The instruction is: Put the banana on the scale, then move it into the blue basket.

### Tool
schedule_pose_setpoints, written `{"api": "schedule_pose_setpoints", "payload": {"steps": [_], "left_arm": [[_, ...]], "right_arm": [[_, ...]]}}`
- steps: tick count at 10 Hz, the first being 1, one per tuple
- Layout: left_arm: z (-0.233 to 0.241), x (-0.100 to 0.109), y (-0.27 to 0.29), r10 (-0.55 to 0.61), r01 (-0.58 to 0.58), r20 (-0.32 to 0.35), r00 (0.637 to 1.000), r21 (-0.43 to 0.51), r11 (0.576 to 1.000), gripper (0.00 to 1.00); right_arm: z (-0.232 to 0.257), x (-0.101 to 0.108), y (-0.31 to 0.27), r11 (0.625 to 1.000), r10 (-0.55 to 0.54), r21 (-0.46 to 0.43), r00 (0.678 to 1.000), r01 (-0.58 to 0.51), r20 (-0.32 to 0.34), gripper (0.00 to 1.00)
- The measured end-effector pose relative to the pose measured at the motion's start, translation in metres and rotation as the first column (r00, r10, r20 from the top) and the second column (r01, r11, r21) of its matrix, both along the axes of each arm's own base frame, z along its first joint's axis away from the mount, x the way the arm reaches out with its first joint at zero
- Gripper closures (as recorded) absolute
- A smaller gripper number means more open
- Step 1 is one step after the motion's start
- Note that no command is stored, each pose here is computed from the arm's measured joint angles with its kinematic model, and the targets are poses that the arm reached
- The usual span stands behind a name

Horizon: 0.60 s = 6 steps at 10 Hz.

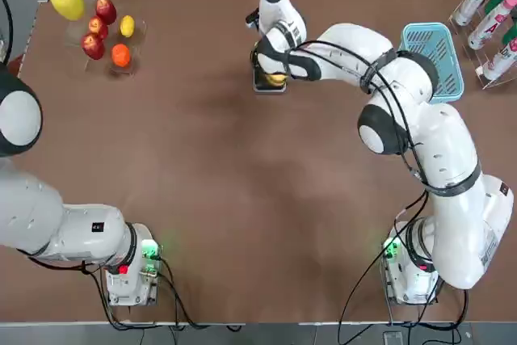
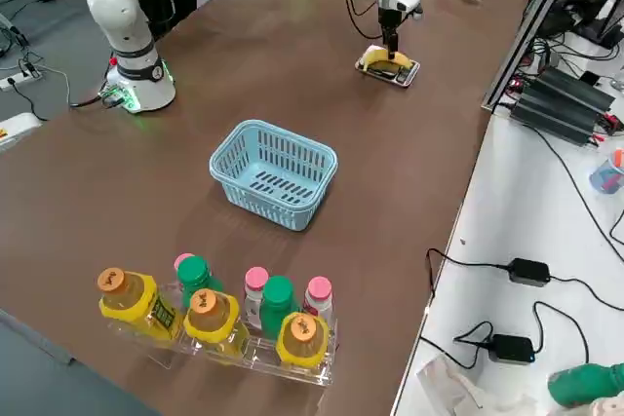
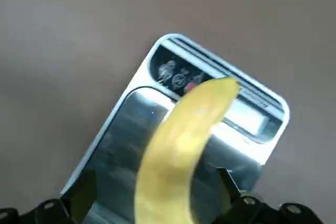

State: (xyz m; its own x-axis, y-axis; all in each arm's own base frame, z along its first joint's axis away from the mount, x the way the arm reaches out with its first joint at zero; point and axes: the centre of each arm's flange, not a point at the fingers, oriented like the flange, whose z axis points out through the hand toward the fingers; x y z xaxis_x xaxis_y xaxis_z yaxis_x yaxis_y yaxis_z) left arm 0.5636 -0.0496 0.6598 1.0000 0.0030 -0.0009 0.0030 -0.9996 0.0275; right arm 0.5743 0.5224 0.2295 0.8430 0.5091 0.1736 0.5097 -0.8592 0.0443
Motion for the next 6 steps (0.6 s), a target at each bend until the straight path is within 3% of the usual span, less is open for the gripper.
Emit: {"api": "schedule_pose_setpoints", "payload": {"steps": [2,5,6], "left_arm": [[-0.009,0.004,0.010,0.018,-0.018,-0.017,1.000,0.001,1.000,0.00],[-0.013,0.007,0.034,0.049,-0.049,-0.024,0.999,-0.001,0.999,0.00],[-0.013,0.007,0.030,0.045,-0.045,-0.025,0.999,-0.001,0.999,0.00]], "right_arm": [[-0.007,-0.006,0.007,1.000,-0.006,0.008,1.000,0.006,-0.002,0.02],[-0.004,0.003,-0.001,0.999,-0.030,0.013,1.000,0.030,0.006,0.52],[-0.002,0.005,-0.002,0.999,-0.036,0.017,0.999,0.036,0.008,0.62]]}}
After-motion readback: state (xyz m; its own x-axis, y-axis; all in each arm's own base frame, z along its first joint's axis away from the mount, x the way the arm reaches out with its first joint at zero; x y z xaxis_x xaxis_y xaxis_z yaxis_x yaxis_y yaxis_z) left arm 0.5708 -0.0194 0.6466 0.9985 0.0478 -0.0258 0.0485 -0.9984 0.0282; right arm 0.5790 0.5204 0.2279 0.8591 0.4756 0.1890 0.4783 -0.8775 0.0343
